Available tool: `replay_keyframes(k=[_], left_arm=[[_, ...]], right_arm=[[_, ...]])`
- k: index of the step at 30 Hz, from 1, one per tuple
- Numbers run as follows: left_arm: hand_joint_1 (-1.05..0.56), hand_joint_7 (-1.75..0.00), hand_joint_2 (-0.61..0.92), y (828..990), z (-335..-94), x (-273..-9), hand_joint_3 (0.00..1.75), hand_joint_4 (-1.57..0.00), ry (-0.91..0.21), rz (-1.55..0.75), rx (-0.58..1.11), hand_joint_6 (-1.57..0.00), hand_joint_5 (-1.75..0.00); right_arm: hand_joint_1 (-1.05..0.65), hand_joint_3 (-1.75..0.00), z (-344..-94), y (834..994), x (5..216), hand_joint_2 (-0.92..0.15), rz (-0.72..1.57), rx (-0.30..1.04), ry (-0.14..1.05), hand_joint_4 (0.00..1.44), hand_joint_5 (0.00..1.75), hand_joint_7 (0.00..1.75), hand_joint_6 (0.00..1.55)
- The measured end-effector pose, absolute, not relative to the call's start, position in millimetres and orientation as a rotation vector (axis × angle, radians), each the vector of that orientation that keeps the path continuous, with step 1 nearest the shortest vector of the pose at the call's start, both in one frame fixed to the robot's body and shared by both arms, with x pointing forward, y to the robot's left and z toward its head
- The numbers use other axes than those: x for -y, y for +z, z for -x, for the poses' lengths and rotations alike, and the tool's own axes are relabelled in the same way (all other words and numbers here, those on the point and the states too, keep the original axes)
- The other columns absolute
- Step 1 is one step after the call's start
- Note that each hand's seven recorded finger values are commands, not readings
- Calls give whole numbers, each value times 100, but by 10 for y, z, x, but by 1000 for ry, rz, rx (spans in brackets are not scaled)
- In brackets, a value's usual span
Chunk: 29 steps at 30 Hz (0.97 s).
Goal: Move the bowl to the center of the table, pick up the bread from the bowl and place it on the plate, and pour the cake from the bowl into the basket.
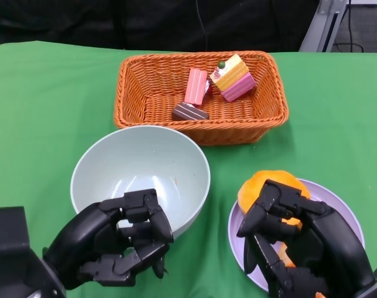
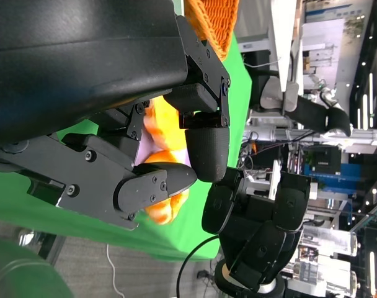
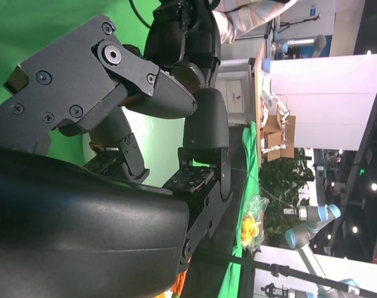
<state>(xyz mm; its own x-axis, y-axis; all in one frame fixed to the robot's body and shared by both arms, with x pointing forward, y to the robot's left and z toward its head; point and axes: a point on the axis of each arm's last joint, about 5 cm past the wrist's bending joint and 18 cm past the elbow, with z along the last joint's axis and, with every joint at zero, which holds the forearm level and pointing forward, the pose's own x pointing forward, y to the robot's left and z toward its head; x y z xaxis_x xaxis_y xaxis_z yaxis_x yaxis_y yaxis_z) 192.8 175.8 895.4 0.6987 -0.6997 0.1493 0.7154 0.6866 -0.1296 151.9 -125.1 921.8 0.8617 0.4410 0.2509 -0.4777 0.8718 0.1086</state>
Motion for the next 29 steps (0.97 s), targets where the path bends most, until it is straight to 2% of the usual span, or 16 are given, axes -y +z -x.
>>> replay_keyframes(k=[10, 22, 29], left_arm=[[-19, -151, 70, 8959, -1921, -1783, 92, -66, -803, 178, 91, -62, -174], [-16, -152, 73, 8977, -1903, -1801, 91, -64, -809, 163, 104, -61, -175], [-16, -151, 72, 8982, -1899, -1823, 93, -64, -813, 157, 109, -61, -173]], right_arm=[[-23, -118, -1508, 9242, 1247, -47, -177, 206, 493, 73, 174, 147, 69], [-24, -114, -1470, 9219, 1227, -49, -186, 200, 536, 72, 173, 141, 69], [-23, -121, -1457, 9214, 1205, -46, -177, 197, 532, 73, 172, 142, 71]])
